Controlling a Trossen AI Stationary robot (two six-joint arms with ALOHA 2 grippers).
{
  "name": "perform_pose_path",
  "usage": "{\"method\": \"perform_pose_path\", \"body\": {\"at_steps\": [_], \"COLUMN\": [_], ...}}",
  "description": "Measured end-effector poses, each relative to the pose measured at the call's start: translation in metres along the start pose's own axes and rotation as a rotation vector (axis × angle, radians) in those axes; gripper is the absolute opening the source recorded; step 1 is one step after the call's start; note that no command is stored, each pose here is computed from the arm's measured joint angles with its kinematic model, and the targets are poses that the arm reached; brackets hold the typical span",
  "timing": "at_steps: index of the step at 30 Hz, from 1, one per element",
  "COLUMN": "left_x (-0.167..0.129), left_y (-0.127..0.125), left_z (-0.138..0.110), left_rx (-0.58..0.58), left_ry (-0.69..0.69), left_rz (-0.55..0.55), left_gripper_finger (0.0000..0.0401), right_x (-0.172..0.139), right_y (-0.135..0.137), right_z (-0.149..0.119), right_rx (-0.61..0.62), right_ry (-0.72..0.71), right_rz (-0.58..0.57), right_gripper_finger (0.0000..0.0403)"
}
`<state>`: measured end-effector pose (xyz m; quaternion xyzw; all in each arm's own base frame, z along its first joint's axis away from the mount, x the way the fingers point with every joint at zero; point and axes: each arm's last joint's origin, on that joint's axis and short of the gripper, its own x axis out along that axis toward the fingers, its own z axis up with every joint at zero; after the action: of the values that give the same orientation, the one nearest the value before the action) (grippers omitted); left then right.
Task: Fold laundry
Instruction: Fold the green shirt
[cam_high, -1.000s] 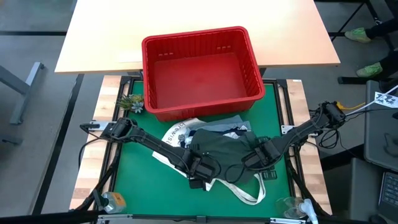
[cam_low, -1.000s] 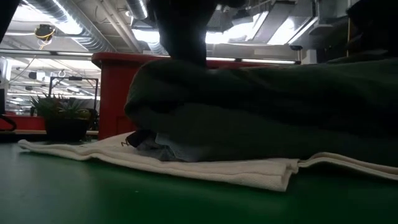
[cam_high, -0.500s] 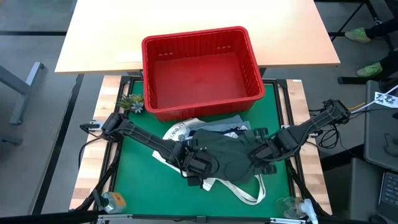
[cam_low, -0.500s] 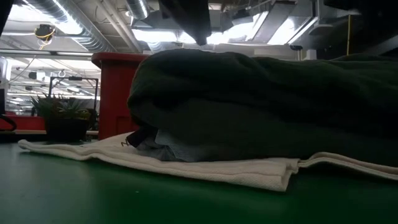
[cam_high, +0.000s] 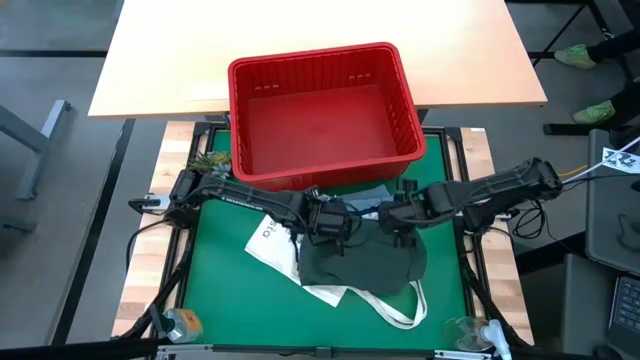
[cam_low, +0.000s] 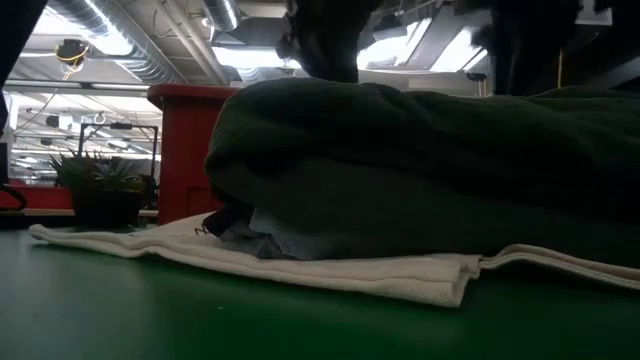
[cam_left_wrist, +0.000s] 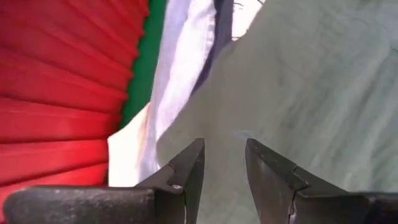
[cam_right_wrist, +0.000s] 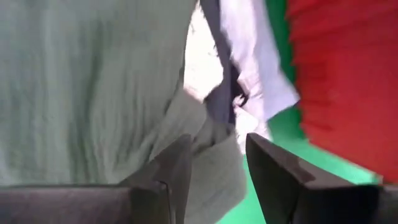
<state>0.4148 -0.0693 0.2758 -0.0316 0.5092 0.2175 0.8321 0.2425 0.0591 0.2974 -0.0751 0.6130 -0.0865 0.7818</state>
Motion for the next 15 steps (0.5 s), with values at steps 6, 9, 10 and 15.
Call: {"method": "perform_pose_path", "body": {"at_steps": [6,9,10,15], "left_x": [0.027,0.043,0.048,0.063], "left_y": [-0.001,-0.001,0.0,0.003], "left_z": [-0.008,-0.021,-0.026,-0.043], "left_rx": [-0.009,0.003,0.008,-0.008], "left_ry": [0.027,0.068,0.088,0.152], "left_rz": [-0.011,0.005,0.016,0.044], "left_gripper_finger": [0.0112,0.0112,0.0112,0.0112], "right_x": [0.03,0.04,0.044,0.057], "right_y": [-0.004,-0.002,-0.002,0.001], "right_z": [-0.014,-0.022,-0.024,-0.035], "right_rx": [0.006,-0.007,-0.009,-0.014], "right_ry": [0.133,0.178,0.193,0.265], "right_rz": [0.033,0.029,0.035,0.068], "right_gripper_finger": [0.0154,0.0154,0.0154,0.0154]}}
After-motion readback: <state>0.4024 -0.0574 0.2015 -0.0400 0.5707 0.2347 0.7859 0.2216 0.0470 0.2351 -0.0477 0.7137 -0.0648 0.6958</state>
